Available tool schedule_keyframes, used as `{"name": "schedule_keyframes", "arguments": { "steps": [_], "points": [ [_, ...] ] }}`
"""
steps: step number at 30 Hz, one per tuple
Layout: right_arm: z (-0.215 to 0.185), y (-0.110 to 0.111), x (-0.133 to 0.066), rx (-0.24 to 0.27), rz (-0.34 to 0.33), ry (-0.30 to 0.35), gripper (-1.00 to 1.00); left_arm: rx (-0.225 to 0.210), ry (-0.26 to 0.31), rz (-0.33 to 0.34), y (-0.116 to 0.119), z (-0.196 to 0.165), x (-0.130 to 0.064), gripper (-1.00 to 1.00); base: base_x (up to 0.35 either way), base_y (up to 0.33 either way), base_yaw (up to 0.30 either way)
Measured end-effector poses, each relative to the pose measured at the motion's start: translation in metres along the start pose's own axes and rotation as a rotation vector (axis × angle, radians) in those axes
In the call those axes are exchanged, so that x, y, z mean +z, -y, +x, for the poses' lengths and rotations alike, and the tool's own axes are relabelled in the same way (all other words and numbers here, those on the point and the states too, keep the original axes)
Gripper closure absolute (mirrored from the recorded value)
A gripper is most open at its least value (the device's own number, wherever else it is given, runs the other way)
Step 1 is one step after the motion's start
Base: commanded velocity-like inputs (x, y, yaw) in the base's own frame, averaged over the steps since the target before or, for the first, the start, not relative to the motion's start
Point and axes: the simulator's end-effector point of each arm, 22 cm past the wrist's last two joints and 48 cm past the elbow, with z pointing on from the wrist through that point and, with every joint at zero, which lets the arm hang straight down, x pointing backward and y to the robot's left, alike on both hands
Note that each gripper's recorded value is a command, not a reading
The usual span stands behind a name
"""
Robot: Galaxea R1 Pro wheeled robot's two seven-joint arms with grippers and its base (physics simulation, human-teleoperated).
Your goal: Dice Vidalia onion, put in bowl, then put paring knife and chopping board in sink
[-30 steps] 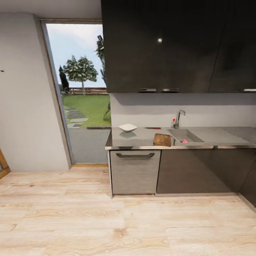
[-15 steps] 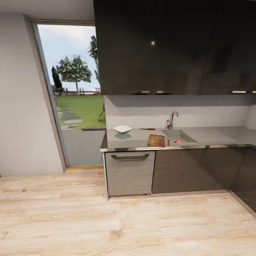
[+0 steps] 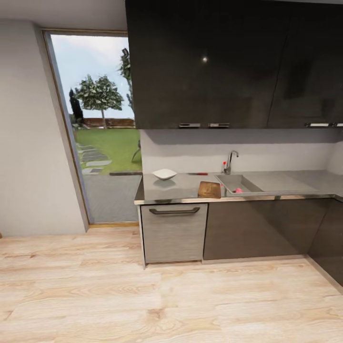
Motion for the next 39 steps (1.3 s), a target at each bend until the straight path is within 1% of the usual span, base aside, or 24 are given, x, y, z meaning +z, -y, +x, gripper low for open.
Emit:
{"name": "schedule_keyframes", "arguments": {
  "steps": [39],
  "points": [
    [-0.015, 0.0, -0.031, 0.0, 0.0, -0.001, -1.0, 0.0, -0.002, 0.0, -0.002, -0.002, -0.035, -1.0, 0.0, 0.0, 0.0]
  ]
}}
